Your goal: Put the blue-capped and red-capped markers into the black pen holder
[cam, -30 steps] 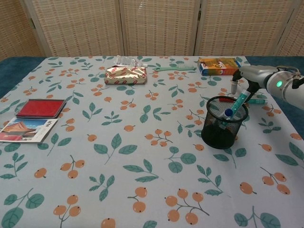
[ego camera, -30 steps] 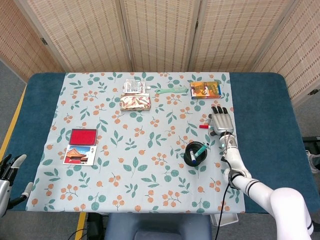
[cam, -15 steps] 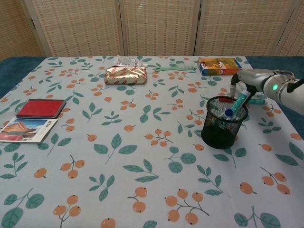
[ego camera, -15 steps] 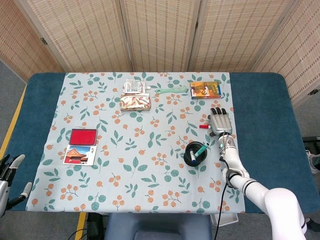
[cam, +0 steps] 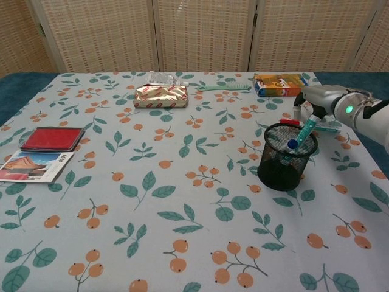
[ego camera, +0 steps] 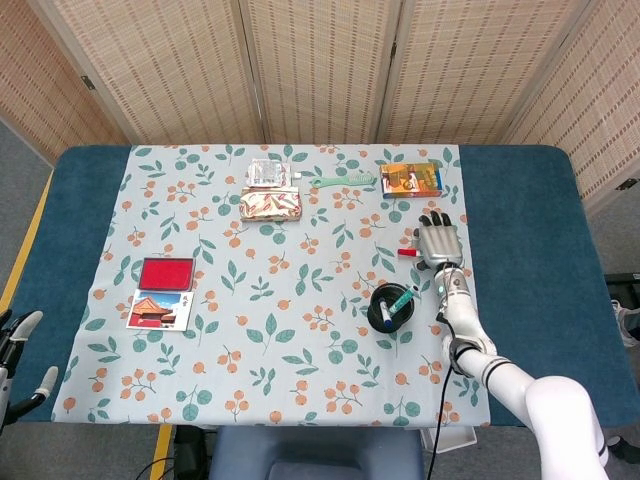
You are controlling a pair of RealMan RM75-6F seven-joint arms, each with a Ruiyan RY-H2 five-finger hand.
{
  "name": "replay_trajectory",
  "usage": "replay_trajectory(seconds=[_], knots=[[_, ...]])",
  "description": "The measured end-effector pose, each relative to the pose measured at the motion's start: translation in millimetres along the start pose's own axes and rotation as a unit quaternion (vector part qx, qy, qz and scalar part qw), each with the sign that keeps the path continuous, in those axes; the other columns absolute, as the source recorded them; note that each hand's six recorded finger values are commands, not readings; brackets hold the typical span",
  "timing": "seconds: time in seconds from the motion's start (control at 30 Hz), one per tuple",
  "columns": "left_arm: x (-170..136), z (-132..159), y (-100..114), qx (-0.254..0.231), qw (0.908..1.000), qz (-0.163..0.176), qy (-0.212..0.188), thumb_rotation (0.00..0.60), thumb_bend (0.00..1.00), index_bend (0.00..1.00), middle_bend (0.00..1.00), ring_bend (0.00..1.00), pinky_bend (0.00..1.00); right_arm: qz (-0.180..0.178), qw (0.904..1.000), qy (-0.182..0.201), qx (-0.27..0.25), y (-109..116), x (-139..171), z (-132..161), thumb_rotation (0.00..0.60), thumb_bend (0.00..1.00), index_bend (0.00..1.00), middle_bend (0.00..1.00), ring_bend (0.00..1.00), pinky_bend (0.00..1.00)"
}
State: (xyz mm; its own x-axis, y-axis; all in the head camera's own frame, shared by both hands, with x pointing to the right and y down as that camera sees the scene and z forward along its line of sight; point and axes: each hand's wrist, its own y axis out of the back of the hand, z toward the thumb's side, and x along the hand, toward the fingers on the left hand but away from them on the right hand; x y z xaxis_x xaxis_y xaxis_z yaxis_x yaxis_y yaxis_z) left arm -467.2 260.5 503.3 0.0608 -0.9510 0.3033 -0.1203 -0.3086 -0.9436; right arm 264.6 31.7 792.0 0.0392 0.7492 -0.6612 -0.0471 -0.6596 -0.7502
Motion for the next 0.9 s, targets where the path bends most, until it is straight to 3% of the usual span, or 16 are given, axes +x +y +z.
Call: replay_trajectory(seconds=[0.23,0.43,0.7,0.8,0.9], knots=[[2.8,1.7,-6.6,0.008,0.9999,-0.007,0.001,0.600,0.40,0.09,0.17,0.03,0.26,-0.037,0.9976,0.039,-0.042,36.1,23.4,4.7,0.600,0.34,0.61,0.15,0.00,0.00],[5.3,5.0,-15.9,0.018,0.9996,-0.020,0.001,0.600,0.40,0.09,0.17,0.03,0.26,-0.052,0.9870,0.095,-0.119,75.8,70.4,18.3,0.600,0.34,0.61,0.15,0.00,0.00],[8.0,6.3,-21.7,0.023,0.9993,-0.028,0.003,0.600,0.40,0.09,0.17,0.03,0.26,-0.074,0.9571,0.155,-0.233,134.9,140.5,18.1,0.600,0.34,0.61,0.15,0.00,0.00],[8.1,6.2,-21.3,0.024,0.9993,-0.027,0.003,0.600,0.40,0.09,0.17,0.03,0.26,-0.086,0.9411,0.171,-0.278,140.7,155.4,20.6,0.600,0.34,0.61,0.15,0.00,0.00],[7.7,6.2,-20.4,0.023,0.9994,-0.025,0.004,0.600,0.40,0.09,0.17,0.03,0.26,-0.091,0.9241,0.184,-0.322,132.9,165.5,28.1,0.600,0.34,0.61,0.15,0.00,0.00]])
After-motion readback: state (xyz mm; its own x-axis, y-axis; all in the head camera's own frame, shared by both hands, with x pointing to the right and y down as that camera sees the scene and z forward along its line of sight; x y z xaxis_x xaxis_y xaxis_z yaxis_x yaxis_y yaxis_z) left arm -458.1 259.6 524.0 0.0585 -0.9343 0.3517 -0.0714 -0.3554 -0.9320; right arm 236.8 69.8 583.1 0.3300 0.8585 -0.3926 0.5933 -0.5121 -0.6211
